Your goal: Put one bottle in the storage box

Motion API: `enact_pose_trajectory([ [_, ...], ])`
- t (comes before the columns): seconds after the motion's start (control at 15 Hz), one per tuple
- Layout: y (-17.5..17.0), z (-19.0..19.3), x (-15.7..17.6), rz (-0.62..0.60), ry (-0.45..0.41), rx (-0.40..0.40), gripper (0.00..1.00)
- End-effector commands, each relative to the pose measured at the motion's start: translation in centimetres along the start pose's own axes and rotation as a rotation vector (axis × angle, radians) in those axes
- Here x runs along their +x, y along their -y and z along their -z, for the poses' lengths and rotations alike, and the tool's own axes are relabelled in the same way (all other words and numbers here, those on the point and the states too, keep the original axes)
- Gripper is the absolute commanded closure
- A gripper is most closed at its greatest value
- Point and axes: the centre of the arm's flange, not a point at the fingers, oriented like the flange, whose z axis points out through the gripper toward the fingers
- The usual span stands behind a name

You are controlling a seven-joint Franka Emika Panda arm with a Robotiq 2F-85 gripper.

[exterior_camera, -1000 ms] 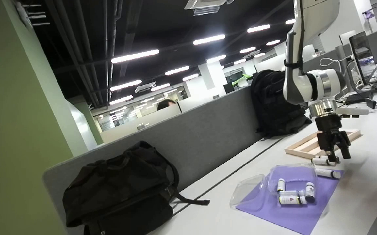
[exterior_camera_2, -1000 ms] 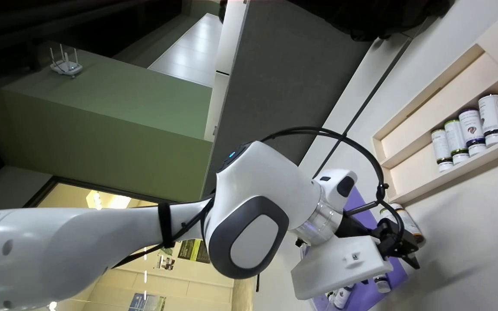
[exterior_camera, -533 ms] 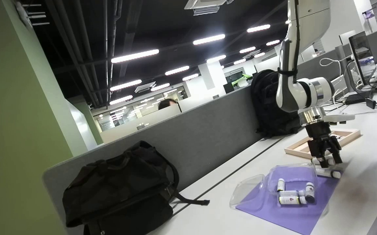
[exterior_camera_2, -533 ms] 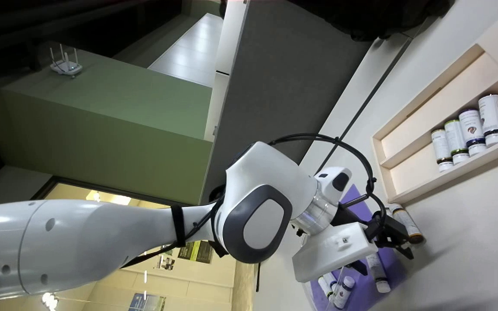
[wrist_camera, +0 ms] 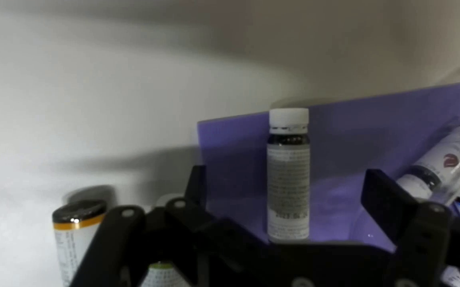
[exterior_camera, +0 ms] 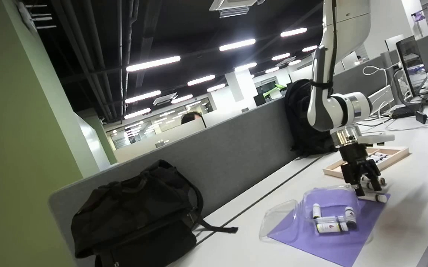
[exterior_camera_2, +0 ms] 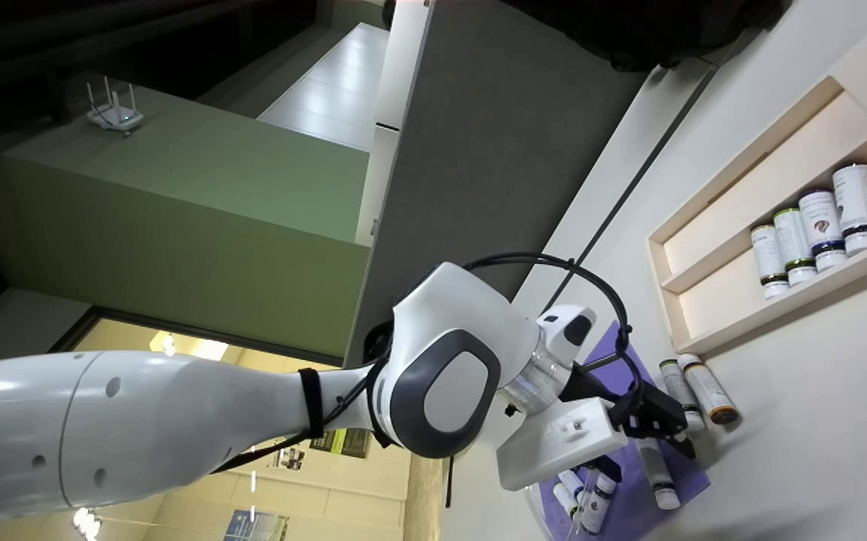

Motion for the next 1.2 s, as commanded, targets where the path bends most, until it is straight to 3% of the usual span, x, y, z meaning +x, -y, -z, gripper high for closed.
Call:
enact_pose_trajectory([
  [0.0, 0.7, -0.7, 1.0, -0.06, 0.035, -0.035, 0.0],
  [0.2, 1.0, -1.4, 1.2, -0.08, 0.064, -0.066, 0.0],
  [0.27, 1.1, -1.5, 1.3, -0.074, 0.069, -0.08, 0.25],
  [0.47, 1.3, -1.3, 1.3, -0.065, 0.077, -0.104, 0.37],
  [0.93, 1.4, -0.4, 1.3, -0.066, 0.096, -0.113, 0.81],
  [1.13, 1.3, -0.3, 1.4, -0.071, 0.1, -0.107, 0.85],
])
